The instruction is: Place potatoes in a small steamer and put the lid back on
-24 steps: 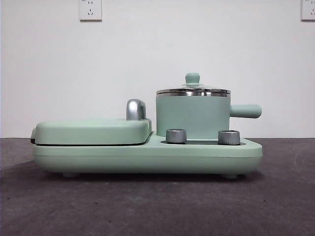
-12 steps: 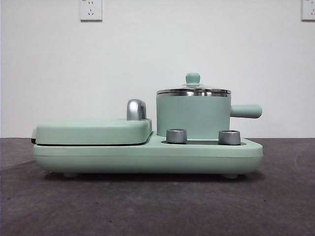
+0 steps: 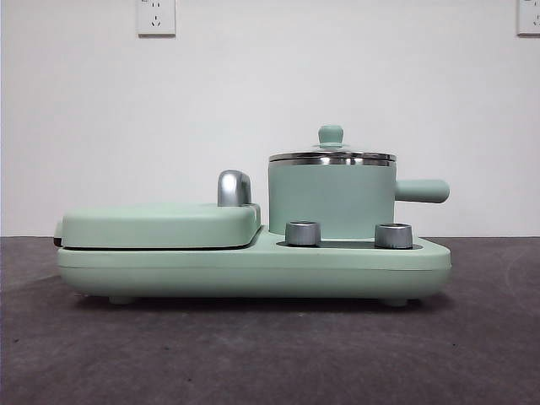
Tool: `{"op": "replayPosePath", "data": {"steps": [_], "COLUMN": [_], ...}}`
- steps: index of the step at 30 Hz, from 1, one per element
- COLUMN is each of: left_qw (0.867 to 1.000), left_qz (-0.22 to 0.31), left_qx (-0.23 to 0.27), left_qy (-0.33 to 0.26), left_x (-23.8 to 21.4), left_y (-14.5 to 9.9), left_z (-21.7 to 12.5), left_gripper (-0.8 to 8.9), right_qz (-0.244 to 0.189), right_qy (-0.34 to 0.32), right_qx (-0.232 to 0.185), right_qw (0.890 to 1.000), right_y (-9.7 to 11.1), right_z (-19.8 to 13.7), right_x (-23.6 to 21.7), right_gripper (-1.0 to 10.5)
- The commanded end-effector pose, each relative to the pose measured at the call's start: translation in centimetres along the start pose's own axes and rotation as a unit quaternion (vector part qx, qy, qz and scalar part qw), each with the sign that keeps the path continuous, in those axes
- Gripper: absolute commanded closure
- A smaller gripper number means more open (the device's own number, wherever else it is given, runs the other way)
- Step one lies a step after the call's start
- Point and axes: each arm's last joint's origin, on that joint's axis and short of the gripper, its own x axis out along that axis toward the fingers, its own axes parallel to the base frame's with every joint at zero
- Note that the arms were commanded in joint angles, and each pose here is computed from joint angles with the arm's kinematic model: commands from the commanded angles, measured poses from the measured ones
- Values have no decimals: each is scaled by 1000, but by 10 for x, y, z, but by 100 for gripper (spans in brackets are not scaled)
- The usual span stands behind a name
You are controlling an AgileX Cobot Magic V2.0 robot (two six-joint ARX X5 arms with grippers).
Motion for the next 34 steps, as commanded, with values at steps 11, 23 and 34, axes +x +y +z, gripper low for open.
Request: {"op": "replayPosePath", "data": {"steps": [11, 23, 34], "left_qw": [1000, 1000, 1000], "left_qz": [2, 2, 2], "left_qx": [4, 4, 5], "left_qy": [0, 0, 0], "left_x": [1, 1, 1], "left_y": [0, 0, 0], "left_z": [-5, -5, -5], "left_gripper": [804, 804, 804], "right_qz": [-18, -187, -216], "right_qy": [-43, -223, -218], "right_qx": [-38, 14, 35], "right_qw": [998, 957, 951], "right_y": [-2, -42, -46], "right_z": [0, -150, -188], "right_x": [-1, 91, 108], "right_gripper": [920, 919, 920]}}
